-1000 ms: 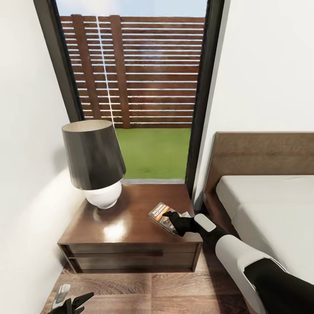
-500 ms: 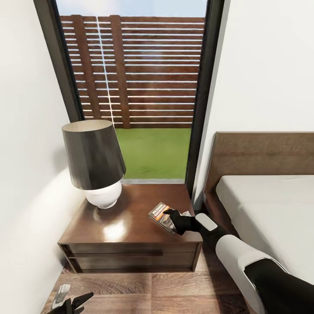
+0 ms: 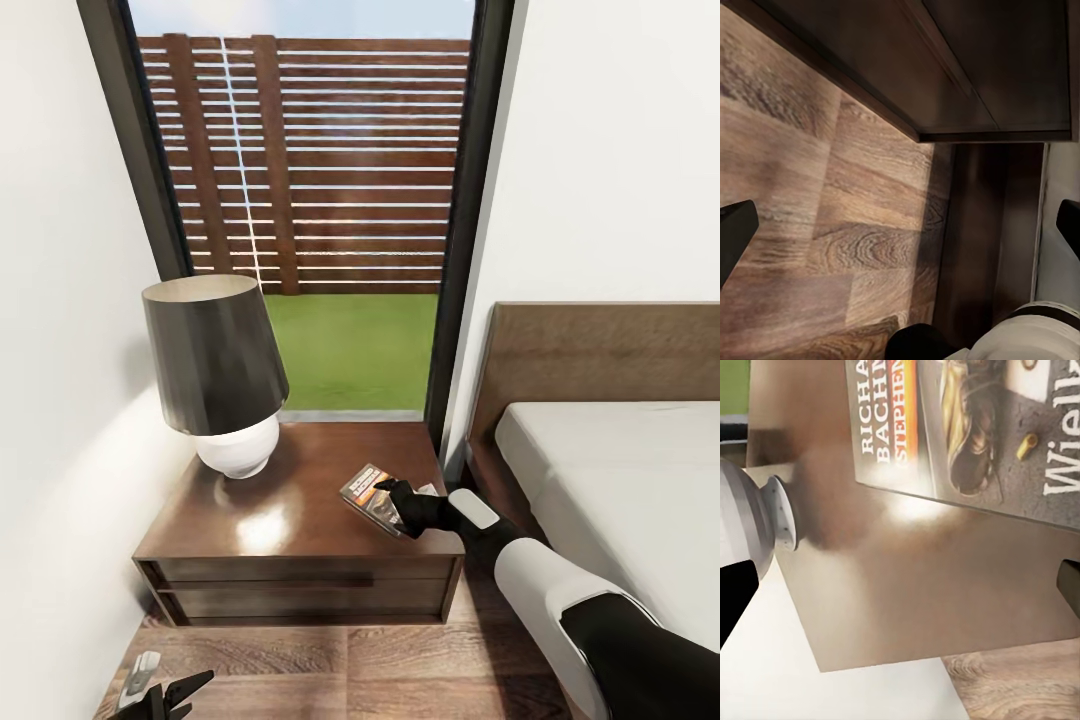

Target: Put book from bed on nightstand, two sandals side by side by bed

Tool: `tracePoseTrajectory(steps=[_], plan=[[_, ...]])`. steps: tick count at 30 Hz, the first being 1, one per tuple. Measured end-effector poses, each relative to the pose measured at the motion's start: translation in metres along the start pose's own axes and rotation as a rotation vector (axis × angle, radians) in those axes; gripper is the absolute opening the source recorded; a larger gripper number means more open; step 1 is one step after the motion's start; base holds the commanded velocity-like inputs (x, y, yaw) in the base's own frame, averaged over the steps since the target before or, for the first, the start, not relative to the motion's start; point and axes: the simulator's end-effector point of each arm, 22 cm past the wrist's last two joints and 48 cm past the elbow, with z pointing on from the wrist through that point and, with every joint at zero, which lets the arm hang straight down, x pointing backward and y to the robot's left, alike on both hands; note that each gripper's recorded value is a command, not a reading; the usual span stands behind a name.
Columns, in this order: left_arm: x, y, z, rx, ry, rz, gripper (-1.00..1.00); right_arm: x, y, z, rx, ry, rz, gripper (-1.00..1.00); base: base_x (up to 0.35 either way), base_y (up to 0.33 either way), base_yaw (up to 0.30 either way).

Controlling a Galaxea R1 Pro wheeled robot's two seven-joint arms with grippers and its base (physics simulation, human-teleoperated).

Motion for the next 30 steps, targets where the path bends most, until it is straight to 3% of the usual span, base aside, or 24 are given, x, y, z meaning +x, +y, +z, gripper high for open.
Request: tracePoseTrajectory(steps=[12,30], plan=[[-0.0004,0.0004,-0.0005,-0.001,0.000,0.000,1.00,-0.0004,0.0004,0.0000,-0.002,-0.001,0.002,1.00,-0.023,0.023,0.000],[-0.0007,0.0006,-0.0008,-0.002,0.000,0.001,1.00,0.0003,0.0009,0.0004,-0.003,0.000,0.002,1.00,-0.097,0.106,0.000]])
